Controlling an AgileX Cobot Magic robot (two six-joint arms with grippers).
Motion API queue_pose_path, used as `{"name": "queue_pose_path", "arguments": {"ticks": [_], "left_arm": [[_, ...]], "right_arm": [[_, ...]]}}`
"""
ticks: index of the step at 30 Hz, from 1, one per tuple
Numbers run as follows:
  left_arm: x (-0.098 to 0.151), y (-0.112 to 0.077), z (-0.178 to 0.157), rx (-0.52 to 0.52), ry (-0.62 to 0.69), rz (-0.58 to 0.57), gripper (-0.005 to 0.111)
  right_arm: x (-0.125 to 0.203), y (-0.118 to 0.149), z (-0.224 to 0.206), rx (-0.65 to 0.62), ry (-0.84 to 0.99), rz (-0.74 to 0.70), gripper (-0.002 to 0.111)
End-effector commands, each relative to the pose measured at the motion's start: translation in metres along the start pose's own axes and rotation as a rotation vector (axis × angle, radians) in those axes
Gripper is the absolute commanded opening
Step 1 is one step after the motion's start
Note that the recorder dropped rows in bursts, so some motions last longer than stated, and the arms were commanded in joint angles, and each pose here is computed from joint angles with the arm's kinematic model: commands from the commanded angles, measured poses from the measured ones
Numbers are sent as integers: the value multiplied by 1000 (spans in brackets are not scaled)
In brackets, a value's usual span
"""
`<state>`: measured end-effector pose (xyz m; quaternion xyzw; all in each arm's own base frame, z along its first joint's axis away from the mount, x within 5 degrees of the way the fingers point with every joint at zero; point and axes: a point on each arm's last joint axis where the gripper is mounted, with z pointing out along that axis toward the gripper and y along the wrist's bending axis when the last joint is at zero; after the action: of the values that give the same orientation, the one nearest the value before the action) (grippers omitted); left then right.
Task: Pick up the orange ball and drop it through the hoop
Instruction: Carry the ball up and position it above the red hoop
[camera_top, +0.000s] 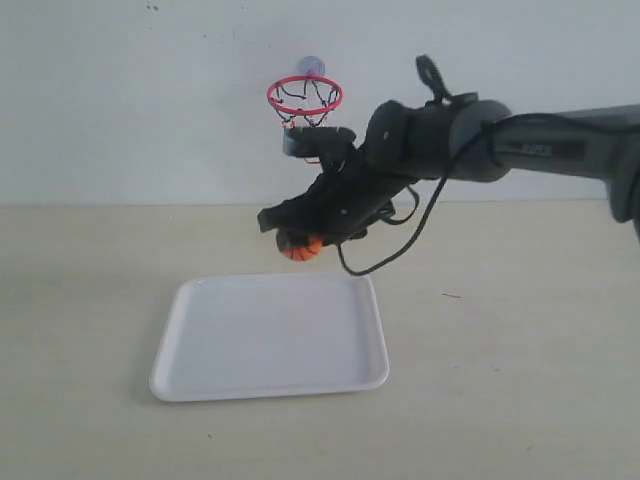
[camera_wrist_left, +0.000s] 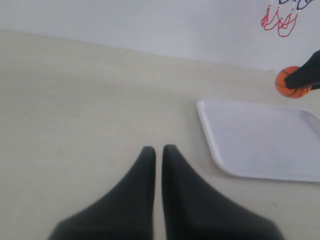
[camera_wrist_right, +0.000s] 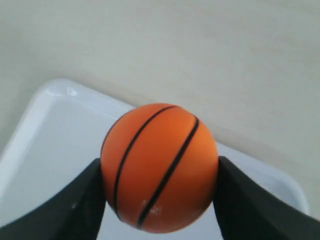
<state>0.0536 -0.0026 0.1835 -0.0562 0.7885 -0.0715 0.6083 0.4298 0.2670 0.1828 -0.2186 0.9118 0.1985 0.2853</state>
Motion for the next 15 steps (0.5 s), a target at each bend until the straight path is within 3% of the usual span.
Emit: {"name": "queue_pose_path", "arguments": {"ticks": [1,6,9,12,15], "left_arm": [[0,0,0,7,-6,0,4],[0,0,0,7,-6,0,4],[0,0,0,7,-6,0,4],[0,0,0,7,-6,0,4],[0,0,0,7,-6,0,4]], "right_arm": [[-20,-25,-40,-5,-45,30,0],[-35,-55,-72,-148,-142,134,0],[-51,-79,-94,-345,-323,288,0],[-61,-84,-102,-394,-443,322,0],[-80,-82,-112,-343,-586,328,0]]}}
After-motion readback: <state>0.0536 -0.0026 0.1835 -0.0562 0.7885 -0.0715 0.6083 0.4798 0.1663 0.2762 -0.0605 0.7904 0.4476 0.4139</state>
